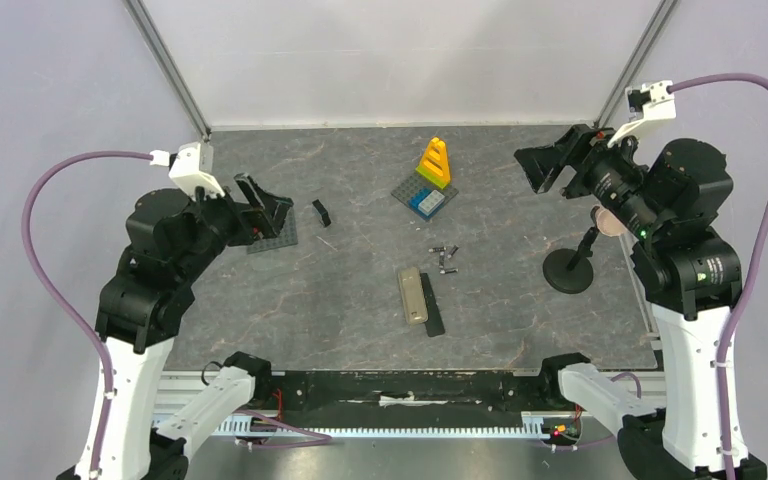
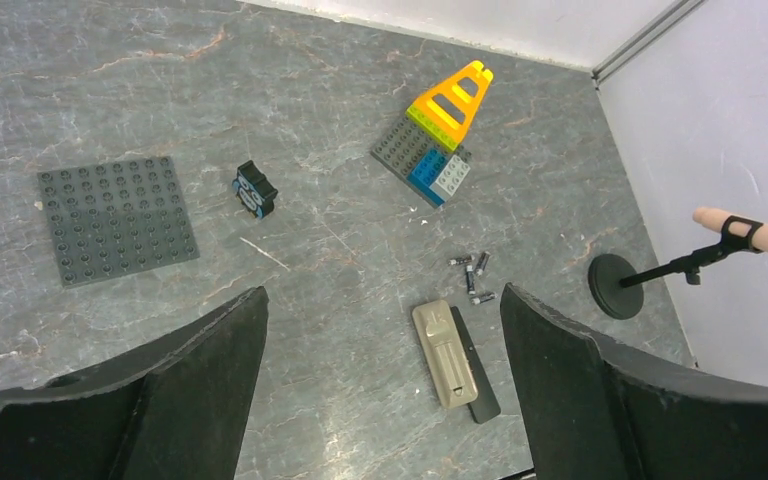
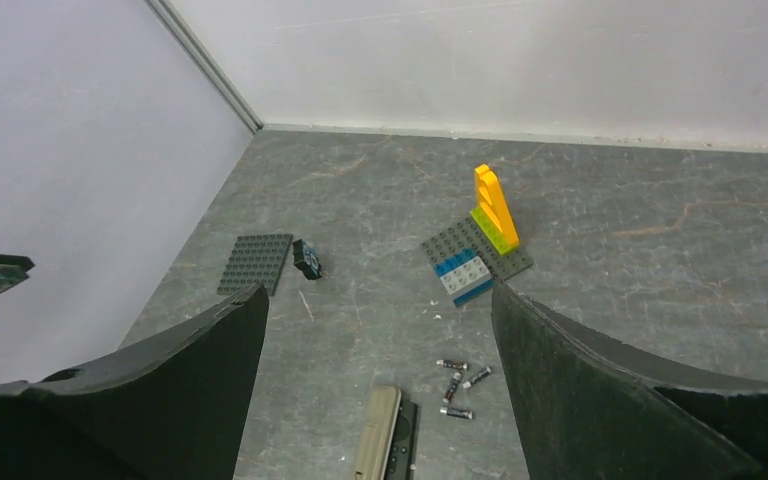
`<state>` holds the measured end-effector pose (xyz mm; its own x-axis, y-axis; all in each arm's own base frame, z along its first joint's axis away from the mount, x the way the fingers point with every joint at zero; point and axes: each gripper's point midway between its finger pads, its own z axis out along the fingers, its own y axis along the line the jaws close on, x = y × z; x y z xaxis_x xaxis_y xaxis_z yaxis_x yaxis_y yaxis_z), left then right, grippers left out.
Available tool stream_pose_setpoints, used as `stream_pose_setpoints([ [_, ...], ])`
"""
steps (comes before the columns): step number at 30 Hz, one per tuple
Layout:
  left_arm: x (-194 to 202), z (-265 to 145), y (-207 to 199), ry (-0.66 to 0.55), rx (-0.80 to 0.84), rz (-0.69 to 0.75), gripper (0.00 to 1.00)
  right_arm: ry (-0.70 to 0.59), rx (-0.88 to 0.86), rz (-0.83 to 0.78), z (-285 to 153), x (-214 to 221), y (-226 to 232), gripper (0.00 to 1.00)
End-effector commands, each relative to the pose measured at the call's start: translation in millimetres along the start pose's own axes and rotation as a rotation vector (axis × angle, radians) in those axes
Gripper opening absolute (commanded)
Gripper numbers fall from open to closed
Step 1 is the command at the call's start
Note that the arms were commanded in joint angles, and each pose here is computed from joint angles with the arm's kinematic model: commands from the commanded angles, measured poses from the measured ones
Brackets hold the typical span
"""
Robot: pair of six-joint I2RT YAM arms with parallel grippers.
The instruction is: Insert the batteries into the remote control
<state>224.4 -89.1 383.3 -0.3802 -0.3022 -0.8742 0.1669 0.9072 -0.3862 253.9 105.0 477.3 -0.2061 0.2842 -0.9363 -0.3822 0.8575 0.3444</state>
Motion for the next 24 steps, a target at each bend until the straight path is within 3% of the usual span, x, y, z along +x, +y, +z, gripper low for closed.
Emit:
stream_pose_setpoints([
  [1, -8.5, -2.6, -4.4, -0.048, 0.014, -0.061, 0.91, -0.059, 0.032, -0.023, -2.0, -5.5, -7.5, 0.84],
  [7, 5.8, 3.9, -5.6, -0.055, 0.066, -0.034, 0.91, -0.063, 0.035, -0.058, 10.0, 15.2, -20.3, 0.79],
  [11, 30.8, 19.2, -4.4, 0.015, 0.079, -0.089, 0.91, -0.043, -0.022, -0.070, 22.4, 23.3, -16.2, 0.71],
  [15, 66.7, 37.9, -6.2, 0.133, 0.109, -0.164, 0.91, -0.006, -0.124, -0.041, 37.1, 39.5, -4.0, 0.71],
  [19, 117.1, 58.5, -17.4, 0.294, 0.204, -0.272, 0.91, 0.115, -0.219, 0.035, 52.0, 82.2, 13.9, 0.62],
  [24, 178.5, 79.9, -20.3, 0.410, 0.203, -0.343, 0.91, 0.239, -0.144, 0.047, 64.1, 150.1, 22.0, 0.60],
])
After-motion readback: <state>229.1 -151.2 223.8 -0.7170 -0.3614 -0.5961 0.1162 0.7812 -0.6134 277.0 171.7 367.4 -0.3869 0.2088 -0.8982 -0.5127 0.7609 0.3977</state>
